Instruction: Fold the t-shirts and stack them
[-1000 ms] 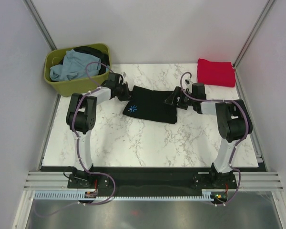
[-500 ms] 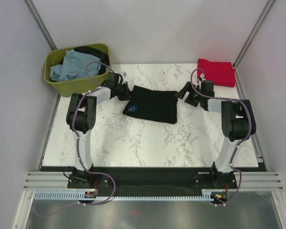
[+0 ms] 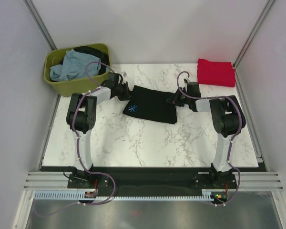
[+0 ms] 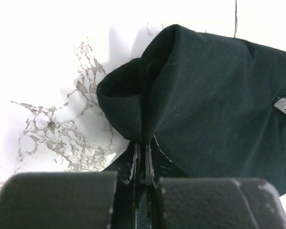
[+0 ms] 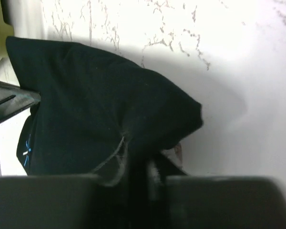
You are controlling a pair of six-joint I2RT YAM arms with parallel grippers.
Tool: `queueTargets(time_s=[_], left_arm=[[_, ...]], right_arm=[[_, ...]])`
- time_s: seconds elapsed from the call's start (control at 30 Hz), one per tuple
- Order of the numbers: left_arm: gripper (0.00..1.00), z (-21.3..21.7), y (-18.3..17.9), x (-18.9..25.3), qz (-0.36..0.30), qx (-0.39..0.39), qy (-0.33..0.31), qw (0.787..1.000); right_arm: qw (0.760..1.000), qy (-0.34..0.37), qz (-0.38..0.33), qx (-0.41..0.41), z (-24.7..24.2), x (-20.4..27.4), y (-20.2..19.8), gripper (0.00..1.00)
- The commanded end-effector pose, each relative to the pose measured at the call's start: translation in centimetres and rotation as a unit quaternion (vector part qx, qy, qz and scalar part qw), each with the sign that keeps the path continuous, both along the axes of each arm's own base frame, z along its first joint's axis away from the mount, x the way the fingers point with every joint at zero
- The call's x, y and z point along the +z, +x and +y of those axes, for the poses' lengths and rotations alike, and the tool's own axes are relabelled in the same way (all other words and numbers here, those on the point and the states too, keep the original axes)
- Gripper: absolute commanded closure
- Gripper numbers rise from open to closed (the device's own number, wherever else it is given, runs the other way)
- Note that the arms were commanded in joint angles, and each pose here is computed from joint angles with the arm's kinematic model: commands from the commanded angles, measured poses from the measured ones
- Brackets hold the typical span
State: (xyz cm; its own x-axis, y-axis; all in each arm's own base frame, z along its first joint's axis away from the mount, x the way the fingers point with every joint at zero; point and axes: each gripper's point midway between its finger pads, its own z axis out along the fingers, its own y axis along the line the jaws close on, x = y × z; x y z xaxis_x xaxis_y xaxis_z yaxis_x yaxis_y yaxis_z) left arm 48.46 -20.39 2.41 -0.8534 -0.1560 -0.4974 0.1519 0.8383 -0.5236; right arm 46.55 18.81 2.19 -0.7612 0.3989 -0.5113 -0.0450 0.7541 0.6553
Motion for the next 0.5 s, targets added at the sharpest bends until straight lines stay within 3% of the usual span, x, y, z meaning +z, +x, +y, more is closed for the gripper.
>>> queueTargets(time_s=[0.0,0.03,0.2,0.27,0.3,0.33,0.37,0.4,0.47], left_arm=[[0.98,0.7,-1.0,-3.3,0.027,-0.013,0.034,0.999],[0.98,0.7,-1.1,-3.4,0.029,-0.013,0.034,0.999],[0.98,0.4,-2.1,-2.4,0.039,-0.009,0.013,0.999],[0.84,0.7,-3.1,-2.0,0.049,0.005,0.01,0.999],[0.72,0.4,-3.4,-0.2,0.044,0.015,0.004,0.999],[0.52,0.0,-3.9,1.2,0.036,0.011,0.003,0.999],[0.47,0.5,-5.0,1.5,0.039,0.021,0.025,0.999],[0.4,-0.5,-5.6,4.8,0.008,0.019,0.029,0.999],[0.38,-0.3,-7.4,6.3,0.006,0.027,0.056,0.998]], right_arm=[[0.993,-0.036,0.112,-0.014,-1.7,-6.2,-4.1,0.92],[0.994,-0.036,0.105,-0.015,-2.0,-5.9,-3.9,1.0],[0.997,-0.052,0.06,0.003,-3.6,-1.6,-2.2,1.0],[0.996,-0.084,0.035,-0.005,-5.0,0.6,-0.6,1.0],[0.993,-0.112,0.021,0.001,-5.9,1.7,-0.3,1.0],[0.991,-0.129,0.026,0.0,-6.7,2.6,-0.1,1.0],[0.989,-0.144,0.02,0.002,-7.3,3.3,0.1,1.0],[0.986,-0.164,0.021,0.008,-8.0,3.9,-0.1,1.0],[0.984,-0.178,0.005,0.005,-8.9,5.6,0.7,1.0]])
